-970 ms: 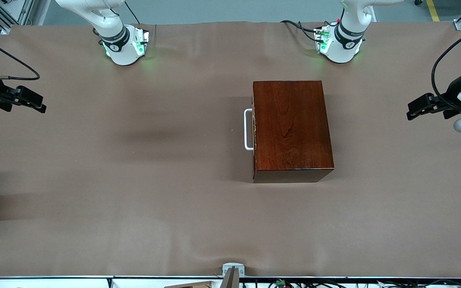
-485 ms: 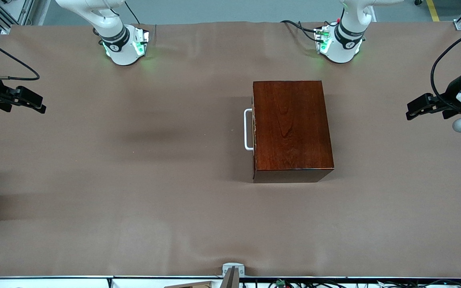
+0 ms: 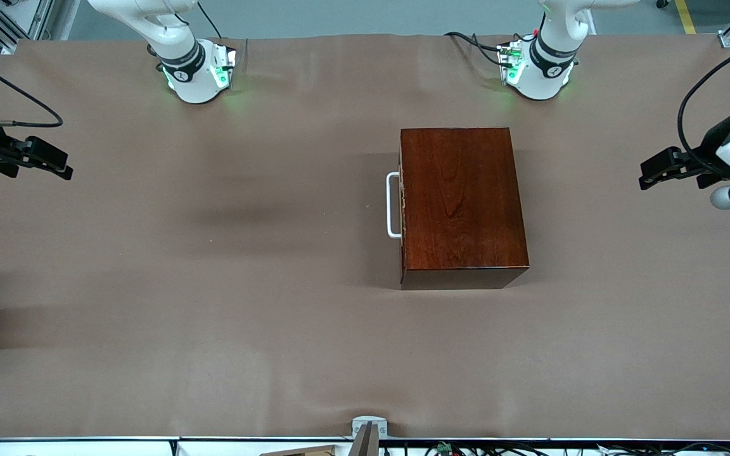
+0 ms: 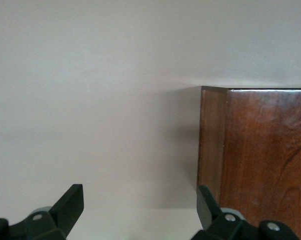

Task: Open drawer, take yellow block, close drawer
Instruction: 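Move the left gripper toward the white drawer handle of the box, then lower the left gripper and hook the white drawer handle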

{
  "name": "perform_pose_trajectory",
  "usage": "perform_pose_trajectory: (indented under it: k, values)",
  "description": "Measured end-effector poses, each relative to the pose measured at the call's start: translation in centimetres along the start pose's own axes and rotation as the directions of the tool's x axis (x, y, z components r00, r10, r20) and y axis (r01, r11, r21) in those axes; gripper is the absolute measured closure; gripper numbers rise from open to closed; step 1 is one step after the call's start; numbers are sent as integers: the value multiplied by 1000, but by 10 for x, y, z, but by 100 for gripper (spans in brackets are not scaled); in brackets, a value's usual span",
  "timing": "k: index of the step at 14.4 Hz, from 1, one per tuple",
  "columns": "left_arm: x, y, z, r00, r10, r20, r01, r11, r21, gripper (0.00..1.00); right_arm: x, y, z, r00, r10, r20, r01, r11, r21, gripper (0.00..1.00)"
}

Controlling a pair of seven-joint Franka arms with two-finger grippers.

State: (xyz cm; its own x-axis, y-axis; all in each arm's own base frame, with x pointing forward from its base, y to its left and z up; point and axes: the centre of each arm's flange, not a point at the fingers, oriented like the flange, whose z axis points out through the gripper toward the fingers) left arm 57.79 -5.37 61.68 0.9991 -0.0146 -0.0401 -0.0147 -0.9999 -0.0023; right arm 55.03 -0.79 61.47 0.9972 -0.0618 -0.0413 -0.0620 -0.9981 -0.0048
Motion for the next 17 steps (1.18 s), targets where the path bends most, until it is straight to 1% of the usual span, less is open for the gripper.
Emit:
perform_pose_trajectory:
  k: [1,3,5,8,11,15,17]
  values:
    - [-1,12,-1,1000,11,-2,-11,1000,-2,0,0,0,0,1000,0,0,0,1000,0,0]
    - [-6,48,-7,1000,-13,-15,13,1000,-8,0,0,0,0,1000,1,0,-1,1000,0,0]
    - [-16,96,-15,998,-48,-31,47,999,-21,0,0,0,0,1000,1,-1,-1,1000,0,0]
    - [-41,171,-18,998,-49,-31,48,998,-35,0,0,0,0,1000,0,-1,0,1000,1,0]
    - [-72,250,-13,996,-88,-14,87,995,-44,0,0,-1,0,1000,1,-1,-1,1000,1,0]
    - [-120,362,15,998,-51,35,52,998,-43,0,0,0,-1,1000,2,-4,-2,1000,2,0]
    - [-132,404,41,997,-39,73,42,998,-36,0,0,0,-2,1000,2,-5,-2,1000,2,0]
